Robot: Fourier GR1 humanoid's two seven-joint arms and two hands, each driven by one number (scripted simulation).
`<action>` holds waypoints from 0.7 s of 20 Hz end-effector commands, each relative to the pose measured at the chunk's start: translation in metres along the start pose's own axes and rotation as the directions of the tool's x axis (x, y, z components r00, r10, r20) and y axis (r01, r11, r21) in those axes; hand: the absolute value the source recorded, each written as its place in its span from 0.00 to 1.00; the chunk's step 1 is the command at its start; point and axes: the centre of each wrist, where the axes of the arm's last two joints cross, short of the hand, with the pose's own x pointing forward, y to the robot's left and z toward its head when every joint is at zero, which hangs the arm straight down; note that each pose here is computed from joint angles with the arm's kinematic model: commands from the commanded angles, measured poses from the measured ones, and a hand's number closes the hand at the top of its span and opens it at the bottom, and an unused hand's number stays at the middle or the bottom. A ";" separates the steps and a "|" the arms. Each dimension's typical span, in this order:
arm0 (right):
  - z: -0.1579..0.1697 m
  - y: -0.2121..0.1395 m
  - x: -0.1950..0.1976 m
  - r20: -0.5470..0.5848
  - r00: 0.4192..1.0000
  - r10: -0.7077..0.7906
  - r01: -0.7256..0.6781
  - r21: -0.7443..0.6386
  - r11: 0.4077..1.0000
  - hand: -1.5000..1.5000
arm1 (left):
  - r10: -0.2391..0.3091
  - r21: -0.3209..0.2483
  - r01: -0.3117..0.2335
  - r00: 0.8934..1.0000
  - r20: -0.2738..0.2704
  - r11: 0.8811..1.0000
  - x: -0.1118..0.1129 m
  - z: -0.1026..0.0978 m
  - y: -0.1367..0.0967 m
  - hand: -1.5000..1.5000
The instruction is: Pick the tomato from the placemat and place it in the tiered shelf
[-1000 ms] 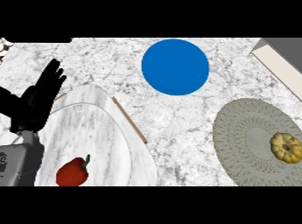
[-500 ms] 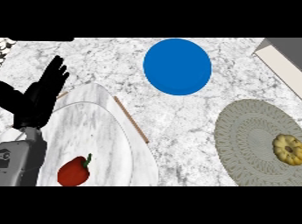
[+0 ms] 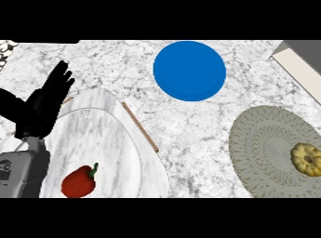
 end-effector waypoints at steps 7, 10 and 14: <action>0.032 -0.103 -0.011 -0.097 0.991 -0.091 0.103 0.123 0.987 0.00 | -0.016 0.021 0.016 1.000 -0.006 1.000 -0.004 0.006 0.008 0.50; 0.040 -0.128 -0.003 -0.088 0.989 -0.122 0.135 0.157 0.978 0.00 | 0.004 0.027 -0.004 1.000 -0.008 1.000 0.006 -0.001 -0.001 0.50; 0.056 -0.147 -0.013 -0.059 0.978 -0.200 0.208 0.218 0.954 0.00 | 0.015 0.029 -0.015 1.000 0.002 0.999 0.017 0.002 0.005 0.50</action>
